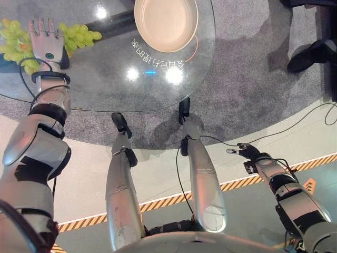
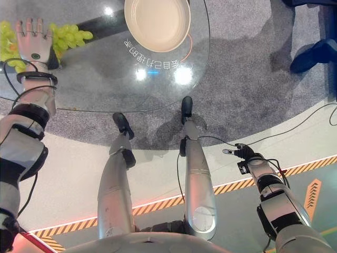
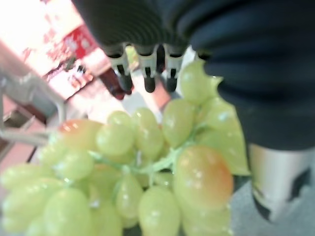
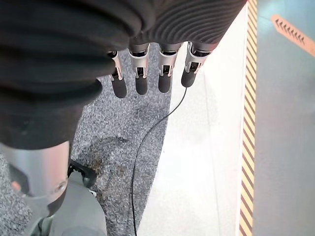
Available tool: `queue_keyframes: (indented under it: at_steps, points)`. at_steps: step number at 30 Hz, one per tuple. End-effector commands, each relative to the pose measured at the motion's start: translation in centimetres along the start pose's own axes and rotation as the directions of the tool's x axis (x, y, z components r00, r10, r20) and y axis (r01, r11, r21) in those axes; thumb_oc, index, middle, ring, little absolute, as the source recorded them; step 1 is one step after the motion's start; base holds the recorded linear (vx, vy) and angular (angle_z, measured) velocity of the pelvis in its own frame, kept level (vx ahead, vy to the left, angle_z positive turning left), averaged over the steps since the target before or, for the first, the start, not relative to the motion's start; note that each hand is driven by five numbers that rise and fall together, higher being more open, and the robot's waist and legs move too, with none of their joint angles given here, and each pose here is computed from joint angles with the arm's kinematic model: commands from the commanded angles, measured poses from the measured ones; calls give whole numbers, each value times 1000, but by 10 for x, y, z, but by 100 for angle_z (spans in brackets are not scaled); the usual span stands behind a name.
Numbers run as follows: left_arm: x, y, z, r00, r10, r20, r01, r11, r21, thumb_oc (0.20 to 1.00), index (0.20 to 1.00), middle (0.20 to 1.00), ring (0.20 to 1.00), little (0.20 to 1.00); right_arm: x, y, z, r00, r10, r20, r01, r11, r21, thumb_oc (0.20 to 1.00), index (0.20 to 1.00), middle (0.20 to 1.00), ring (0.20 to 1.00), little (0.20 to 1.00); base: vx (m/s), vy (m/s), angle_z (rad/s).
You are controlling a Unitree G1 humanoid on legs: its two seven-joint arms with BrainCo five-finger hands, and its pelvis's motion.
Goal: Pick up fruits into the plate
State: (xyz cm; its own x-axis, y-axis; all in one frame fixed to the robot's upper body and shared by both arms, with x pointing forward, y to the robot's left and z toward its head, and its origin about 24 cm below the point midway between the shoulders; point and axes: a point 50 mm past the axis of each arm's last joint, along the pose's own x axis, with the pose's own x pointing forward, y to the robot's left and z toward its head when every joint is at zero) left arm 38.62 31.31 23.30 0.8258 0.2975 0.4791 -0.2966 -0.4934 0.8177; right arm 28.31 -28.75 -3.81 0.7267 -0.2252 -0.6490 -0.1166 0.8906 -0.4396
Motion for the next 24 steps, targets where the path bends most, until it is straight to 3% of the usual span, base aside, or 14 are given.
queue_keyframes:
  at_steps: [1, 9, 10, 11, 12, 17, 22, 24]
  points:
    - [-8, -26, -10, 956, -288, -57, 279, 951, -133, 1000, 1000, 1000, 1000, 1000, -6, 8, -29, 999, 14, -42, -14, 1000, -6, 1000, 1000, 1000, 1000, 1000, 20, 14, -7]
    - [-22, -49, -7, 789, -611, -64, 575, 772, -273, 1000, 1000, 1000, 1000, 1000, -7, 5, -1, 998, 12, 61, -12, 1000, 10, 1000, 1000, 1000, 1000, 1000, 16, 2, -5]
    - [-24, -52, -6, 758, -650, -62, 608, 737, -296, 526, 526, 526, 526, 526, -7, 6, 4, 997, 13, 75, -15, 1000, 14, 1000, 1000, 1000, 1000, 1000, 16, -10, -7]
    - [-26, -53, -6, 746, -663, -60, 616, 721, -318, 416, 416, 416, 416, 416, -7, 6, 7, 997, 14, 81, -16, 1000, 16, 1000, 1000, 1000, 1000, 1000, 18, -11, -4]
    - [-29, -57, -5, 716, -696, -52, 638, 683, -355, 200, 200, 200, 200, 200, -8, 7, 9, 996, 16, 89, -18, 1000, 16, 1000, 1000, 1000, 1000, 1000, 0, 0, 0]
    - [-40, -69, -1, 642, -766, -30, 690, 594, -413, 200, 200, 200, 200, 200, -9, 7, 12, 995, 23, 94, -25, 999, 20, 1000, 1000, 1000, 1000, 1000, 0, 0, 0]
    - [-43, -72, -4, 662, -747, -58, 665, 621, -415, 200, 200, 200, 200, 200, -10, 4, 14, 995, 21, 102, -24, 999, 28, 1000, 1000, 1000, 1000, 1000, 0, 0, 0]
    - [-44, -74, -10, 686, -720, -107, 644, 669, -369, 200, 200, 200, 200, 200, -11, 3, 16, 994, 16, 110, -19, 999, 31, 1000, 1000, 1000, 1000, 1000, 7, 3, 2]
